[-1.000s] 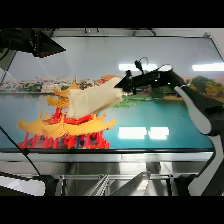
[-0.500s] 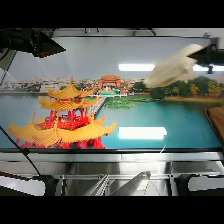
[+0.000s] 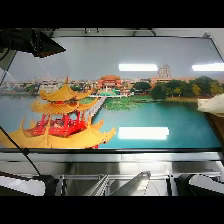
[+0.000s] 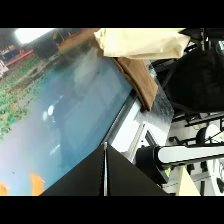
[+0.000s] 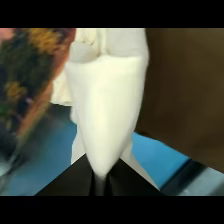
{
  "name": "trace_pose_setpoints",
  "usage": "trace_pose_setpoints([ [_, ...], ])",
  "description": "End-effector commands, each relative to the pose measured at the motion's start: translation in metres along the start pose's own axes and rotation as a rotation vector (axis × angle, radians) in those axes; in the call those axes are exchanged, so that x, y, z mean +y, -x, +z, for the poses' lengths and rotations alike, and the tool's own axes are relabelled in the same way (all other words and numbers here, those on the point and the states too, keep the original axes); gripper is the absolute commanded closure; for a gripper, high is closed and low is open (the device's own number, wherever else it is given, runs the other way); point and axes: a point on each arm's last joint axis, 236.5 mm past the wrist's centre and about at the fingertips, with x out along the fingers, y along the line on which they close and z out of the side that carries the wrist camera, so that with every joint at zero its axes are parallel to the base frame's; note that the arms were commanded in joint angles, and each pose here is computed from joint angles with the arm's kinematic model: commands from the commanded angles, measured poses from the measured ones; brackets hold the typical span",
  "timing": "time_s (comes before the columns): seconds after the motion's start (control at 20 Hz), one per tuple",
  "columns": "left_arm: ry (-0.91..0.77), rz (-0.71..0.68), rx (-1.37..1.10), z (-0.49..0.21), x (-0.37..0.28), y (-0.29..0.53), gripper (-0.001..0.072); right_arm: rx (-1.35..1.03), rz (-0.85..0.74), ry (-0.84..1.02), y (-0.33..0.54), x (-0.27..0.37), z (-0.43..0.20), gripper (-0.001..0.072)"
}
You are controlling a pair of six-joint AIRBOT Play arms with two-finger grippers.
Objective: Fold the shirts.
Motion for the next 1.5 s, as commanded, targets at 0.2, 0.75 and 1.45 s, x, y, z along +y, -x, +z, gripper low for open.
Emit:
trace_pose_setpoints([
  [0.2, 0.009, 0.021, 0.013, -0.003, 0.009, -0.001, 0.0703, 0.102, -0.522, -0.154, 0.004, -0.135, -0.047, 0.0696],
  [0.75, 0.035, -0.021, 0.128, -0.022, 0.015, -0.032, 0.0703, 0.296, -0.650, -0.119, -0.049, -0.176, -0.097, 0.0055],
  [1.45, 0.094, 0.054, -0.003, -0.062, -0.005, 0.025, 0.0703, 0.157, 0.284, 0.499, -0.032, 0.137, -0.192, 0.0698],
])
